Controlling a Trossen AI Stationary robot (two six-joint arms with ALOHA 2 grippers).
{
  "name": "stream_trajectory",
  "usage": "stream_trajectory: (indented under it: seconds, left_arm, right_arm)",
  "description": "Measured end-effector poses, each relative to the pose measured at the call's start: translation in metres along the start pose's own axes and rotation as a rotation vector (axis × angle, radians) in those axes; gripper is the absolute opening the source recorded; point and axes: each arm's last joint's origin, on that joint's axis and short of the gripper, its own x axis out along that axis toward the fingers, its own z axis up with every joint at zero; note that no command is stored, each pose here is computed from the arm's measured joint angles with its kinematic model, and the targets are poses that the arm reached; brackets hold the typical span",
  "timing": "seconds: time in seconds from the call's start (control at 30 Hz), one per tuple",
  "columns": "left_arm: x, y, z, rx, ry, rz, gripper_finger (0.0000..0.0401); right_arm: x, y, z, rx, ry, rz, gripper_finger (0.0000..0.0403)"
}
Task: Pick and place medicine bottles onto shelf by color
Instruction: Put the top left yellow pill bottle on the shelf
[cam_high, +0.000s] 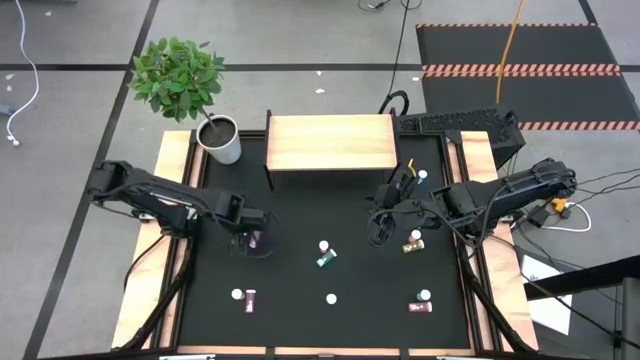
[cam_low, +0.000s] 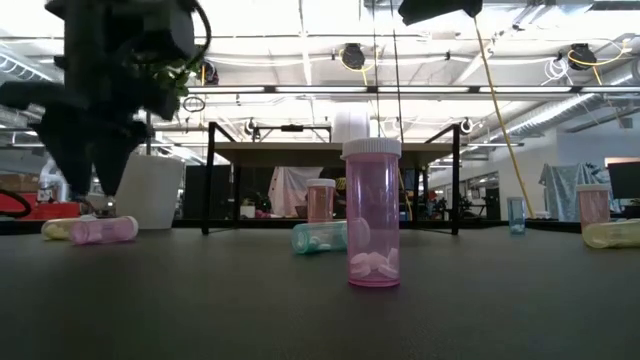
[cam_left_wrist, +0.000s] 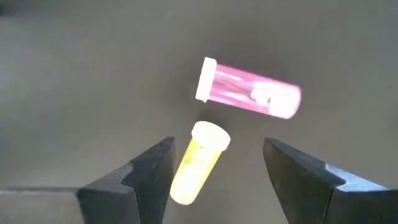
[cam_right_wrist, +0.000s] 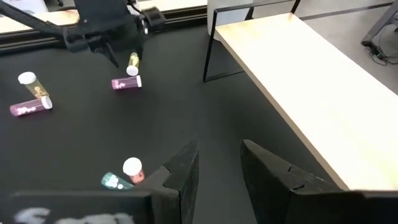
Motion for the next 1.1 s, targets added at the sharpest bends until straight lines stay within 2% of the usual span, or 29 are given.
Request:
stream_trajectory:
  seconds: [0.3, 0.57, 0.9, 1.1]
  left_arm:
    - [0.032, -0.002, 0.010, 0.071, 0.145, 0.032, 0.0243]
    - [0.042, -0.003, 0.019, 0.072, 0.109, 0.042, 0.0238]
    - [0.041, -0.002, 0.018, 0.038, 0.118, 0.037, 0.0120]
    - [0.041, 0.001, 0.017, -0.001, 0.134, 0.039, 0.0085]
  right_arm:
    - [-0.002, 0.003, -0.001, 0.018, -0.001, 0.011, 0.0114]
    - [-0.003, 0.005, -0.003, 0.002, 0.006, 0.023, 0.0114]
    - [-0.004, 0.006, -0.005, 0.020, 0.046, 0.059, 0.0114]
    - [-0.004, 0.006, -0.005, 0.022, 0.044, 0.060, 0.0114]
